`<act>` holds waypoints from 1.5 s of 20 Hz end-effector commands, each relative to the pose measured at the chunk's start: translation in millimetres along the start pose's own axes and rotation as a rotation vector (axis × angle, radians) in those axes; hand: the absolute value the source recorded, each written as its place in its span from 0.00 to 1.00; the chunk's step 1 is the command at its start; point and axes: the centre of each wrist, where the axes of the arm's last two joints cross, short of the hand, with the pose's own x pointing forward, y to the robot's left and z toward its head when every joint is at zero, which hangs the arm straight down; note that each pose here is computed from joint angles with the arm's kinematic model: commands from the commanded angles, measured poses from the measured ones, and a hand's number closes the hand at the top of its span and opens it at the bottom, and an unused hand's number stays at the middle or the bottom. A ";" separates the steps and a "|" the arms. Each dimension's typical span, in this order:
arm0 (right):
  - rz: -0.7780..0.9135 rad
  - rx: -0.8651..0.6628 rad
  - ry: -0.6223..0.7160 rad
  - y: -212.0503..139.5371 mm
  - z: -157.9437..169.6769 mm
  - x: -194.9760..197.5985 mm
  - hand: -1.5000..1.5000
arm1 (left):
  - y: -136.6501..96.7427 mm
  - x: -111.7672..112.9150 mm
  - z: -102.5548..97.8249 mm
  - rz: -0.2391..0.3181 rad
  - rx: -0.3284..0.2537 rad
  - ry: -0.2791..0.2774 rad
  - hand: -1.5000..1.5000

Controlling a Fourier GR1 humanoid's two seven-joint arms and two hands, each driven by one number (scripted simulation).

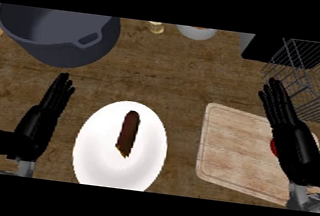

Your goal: Pick the tomato from the cutting board and place it in the basket

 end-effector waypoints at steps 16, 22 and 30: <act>0.247 0.663 -0.179 -20.1 -16.2 37.7 0.00 | 32.7 -72.8 53.9 -0.059 0.075 0.624 0.50; 0.820 0.489 -0.222 -82.7 -40.5 128.2 0.00 | 22.3 -68.1 43.1 -0.059 0.084 0.606 0.50; 1.104 0.595 -0.119 -128.8 -44.9 243.8 0.00 | 44.0 -65.8 49.1 -0.061 0.084 0.626 0.50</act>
